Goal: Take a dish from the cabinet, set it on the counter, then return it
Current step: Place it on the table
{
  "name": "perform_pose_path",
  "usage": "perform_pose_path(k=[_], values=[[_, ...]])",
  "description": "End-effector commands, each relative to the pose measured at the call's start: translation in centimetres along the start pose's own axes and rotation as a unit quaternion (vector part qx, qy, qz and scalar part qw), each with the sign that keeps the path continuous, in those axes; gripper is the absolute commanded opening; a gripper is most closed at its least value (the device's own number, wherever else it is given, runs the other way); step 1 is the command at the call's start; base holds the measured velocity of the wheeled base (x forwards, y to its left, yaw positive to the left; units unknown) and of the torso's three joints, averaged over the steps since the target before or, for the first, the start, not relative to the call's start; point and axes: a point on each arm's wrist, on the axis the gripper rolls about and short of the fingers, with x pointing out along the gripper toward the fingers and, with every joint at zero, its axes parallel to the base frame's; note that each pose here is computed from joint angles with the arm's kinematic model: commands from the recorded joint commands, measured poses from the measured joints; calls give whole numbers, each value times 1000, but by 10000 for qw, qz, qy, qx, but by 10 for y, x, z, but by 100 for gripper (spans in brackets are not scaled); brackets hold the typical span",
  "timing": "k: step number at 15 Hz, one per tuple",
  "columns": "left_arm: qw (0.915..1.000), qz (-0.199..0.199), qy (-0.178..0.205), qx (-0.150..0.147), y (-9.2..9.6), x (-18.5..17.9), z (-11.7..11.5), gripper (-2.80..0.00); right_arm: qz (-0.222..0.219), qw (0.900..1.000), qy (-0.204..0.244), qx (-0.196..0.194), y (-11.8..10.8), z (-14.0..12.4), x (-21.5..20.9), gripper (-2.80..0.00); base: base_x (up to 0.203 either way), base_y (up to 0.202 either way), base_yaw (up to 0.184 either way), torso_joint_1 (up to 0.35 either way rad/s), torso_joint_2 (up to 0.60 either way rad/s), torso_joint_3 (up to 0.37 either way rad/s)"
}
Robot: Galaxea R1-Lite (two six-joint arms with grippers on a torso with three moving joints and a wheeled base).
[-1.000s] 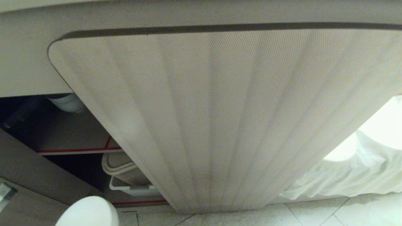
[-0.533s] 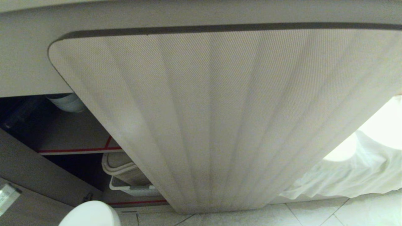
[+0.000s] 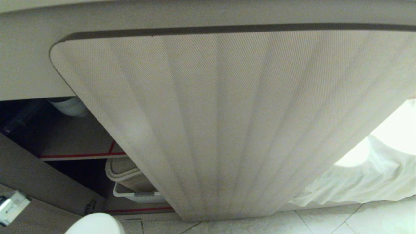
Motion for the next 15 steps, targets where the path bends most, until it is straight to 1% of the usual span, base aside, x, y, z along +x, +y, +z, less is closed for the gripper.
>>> perform_pose_path(k=[1, 12, 14, 15], values=[[10000, 21, 42, -21, 0, 1, 1, -280, 1, 10000, 0, -1, 0, 0, 0, -280, 0, 0, 0, 0, 0, 0], [10000, 17, 47, -8, 0, 1, 0, -280, 8, 10000, 0, -1, 0, 0, 0, -280, 0, 0, 0, 0, 0, 0], [10000, 12, 46, 12, 0, 1, 0, -280, 1, 10000, 0, -1, 0, 0, 0, -280, 0, 0, 0, 0, 0, 0], [10000, 8, 48, 67, 0, 1, 0, -280, 1, 10000, 0, -1, 0, 0, 0, -280, 0, 0, 0, 0, 0, 0]])
